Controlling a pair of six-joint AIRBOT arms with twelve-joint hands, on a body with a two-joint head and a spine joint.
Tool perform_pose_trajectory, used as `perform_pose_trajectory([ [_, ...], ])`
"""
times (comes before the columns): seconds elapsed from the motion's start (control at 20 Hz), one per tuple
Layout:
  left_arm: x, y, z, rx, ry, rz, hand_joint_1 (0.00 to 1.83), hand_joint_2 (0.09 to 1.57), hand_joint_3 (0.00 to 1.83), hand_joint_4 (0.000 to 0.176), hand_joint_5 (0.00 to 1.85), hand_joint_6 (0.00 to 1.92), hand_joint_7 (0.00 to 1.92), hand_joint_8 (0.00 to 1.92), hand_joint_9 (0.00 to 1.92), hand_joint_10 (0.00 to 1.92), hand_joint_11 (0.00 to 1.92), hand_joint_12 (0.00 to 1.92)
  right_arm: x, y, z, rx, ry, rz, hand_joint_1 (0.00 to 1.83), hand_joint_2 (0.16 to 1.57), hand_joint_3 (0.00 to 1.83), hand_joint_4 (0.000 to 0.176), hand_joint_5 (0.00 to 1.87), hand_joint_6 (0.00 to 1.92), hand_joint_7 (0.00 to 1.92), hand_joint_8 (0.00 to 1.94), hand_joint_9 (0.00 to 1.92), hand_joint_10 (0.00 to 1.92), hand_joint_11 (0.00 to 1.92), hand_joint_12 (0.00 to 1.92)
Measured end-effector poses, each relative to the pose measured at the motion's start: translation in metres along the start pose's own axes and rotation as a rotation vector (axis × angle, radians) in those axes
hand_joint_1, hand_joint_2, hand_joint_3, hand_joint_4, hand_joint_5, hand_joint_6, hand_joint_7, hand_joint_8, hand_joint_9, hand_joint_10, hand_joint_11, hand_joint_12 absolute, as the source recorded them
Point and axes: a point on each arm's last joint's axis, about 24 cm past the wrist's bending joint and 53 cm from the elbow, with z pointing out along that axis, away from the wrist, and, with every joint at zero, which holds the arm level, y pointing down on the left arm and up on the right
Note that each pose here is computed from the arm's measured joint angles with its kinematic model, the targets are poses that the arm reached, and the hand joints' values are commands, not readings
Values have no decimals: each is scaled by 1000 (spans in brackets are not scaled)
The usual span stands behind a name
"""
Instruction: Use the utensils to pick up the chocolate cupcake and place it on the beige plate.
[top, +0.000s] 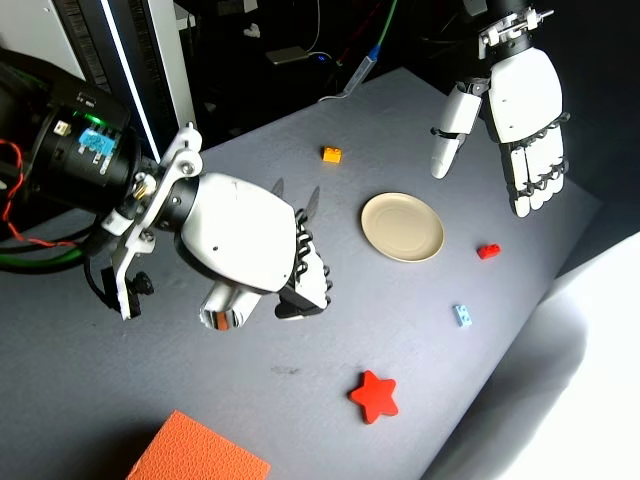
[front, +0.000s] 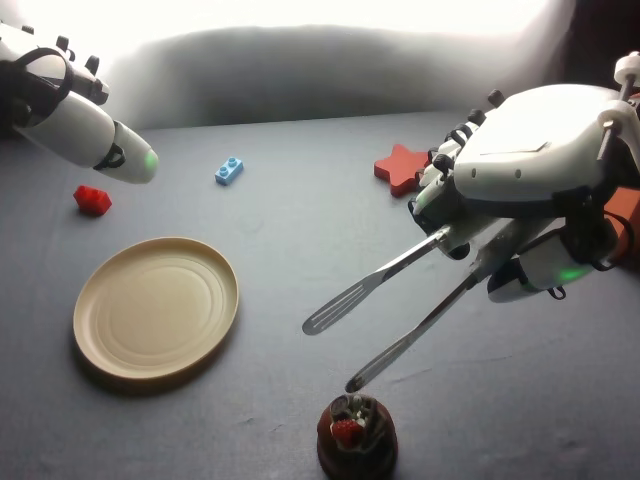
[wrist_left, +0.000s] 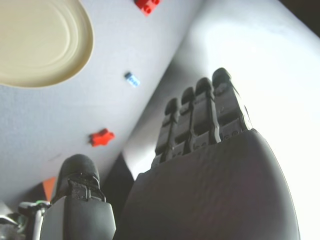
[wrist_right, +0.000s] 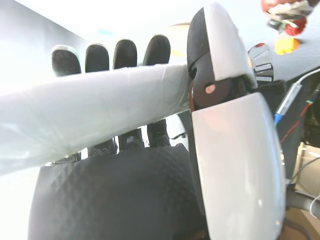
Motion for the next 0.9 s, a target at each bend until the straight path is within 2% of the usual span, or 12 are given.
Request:
perform_pose_trajectory([
  [0.05, 0, 0, 0, 0, 0, -1, 56, 1104, 0, 0, 0, 0, 1, 0, 12, 5, 14, 6, 0, 0, 0, -1, 0, -1, 1011, 1279, 0, 0, 667, 1456, 370, 1453, 309, 1684, 331, 1898],
  [0.1, 0, 0, 0, 0, 0, -1, 48, 1104, 0, 0, 0, 0, 4, 2, 19, 7, 20, 10, 0, 1, 0, -2, -1, -1, 960, 1196, 0, 0, 469, 1174, 372, 1424, 304, 1660, 311, 1890],
  [0.15, 0, 0, 0, -1, 0, -1, 35, 1105, 0, 0, 0, 0, 3, 1, 19, 6, 25, 13, 1, 2, 0, -4, -3, -1, 960, 1172, 0, 0, 439, 1056, 369, 1413, 295, 1655, 292, 1899],
  [0.2, 0, 1, 0, -3, 1, -2, 30, 1106, 0, 0, 0, 0, 0, 0, 3, 0, 11, 8, 3, 1, 1, -4, -4, -7, 970, 1267, 4, 0, 603, 1402, 352, 1456, 286, 1686, 306, 1915],
  [0.25, 1, 1, 0, -5, 2, -4, 39, 1104, 0, 0, 0, 0, 0, 0, 12, 4, 27, 16, 6, 0, 3, -3, 1, -8, 964, 1297, 5, 0, 620, 1497, 341, 1484, 279, 1705, 308, 1920],
  [0.3, 1, 1, 0, -6, 3, -5, 38, 1106, 0, 0, 0, 0, 0, 0, 2, 0, 16, 12, 10, 1, 4, -4, 8, -11, 968, 1295, 0, 0, 641, 1491, 361, 1475, 302, 1690, 335, 1902],
  [0.35, 1, 2, 0, -7, 3, -5, 22, 1111, 2, 0, 0, 0, 0, 0, 0, 0, 2, 2, 12, 2, 5, -6, 15, -11, 924, 1216, 0, 0, 464, 1188, 357, 1451, 301, 1668, 320, 1897],
  [0.4, 1, 2, 0, -7, 3, -5, 33, 1110, 1, 0, 0, 0, 0, 0, 0, 0, 2, 1, 14, 3, 6, -9, 19, -6, 945, 1177, 0, 0, 449, 1066, 352, 1457, 295, 1668, 300, 1897],
  [0.55, 1, 2, 0, -7, 4, -6, 52, 1109, 0, 0, 0, 0, 0, 0, 0, 0, 4, 2, 15, 7, 8, -16, 21, 34, 953, 1165, 0, 0, 421, 1048, 340, 1433, 286, 1649, 306, 1854],
  [0.65, 1, 2, 0, -8, 4, -6, 62, 1107, 0, 0, 0, 0, 0, 0, 0, 0, 11, 6, 15, 7, 9, -16, 23, 43, 955, 1165, 0, 0, 395, 1105, 322, 1462, 270, 1670, 288, 1887],
  [0.85, 1, 2, 0, -8, 4, -9, 66, 1102, 0, 0, 0, 0, 0, 0, 7, 3, 11, 7, 15, 7, 9, -15, 24, 51, 923, 1161, 2, 0, 420, 1082, 325, 1440, 269, 1646, 297, 1837],
  [0.9, 1, 2, 0, -9, 4, -9, 50, 1103, 0, 0, 0, 0, 0, 0, 1, 0, 4, 5, 16, 7, 9, -15, 25, 62, 968, 1145, 0, 0, 401, 1110, 330, 1450, 291, 1635, 316, 1816],
])
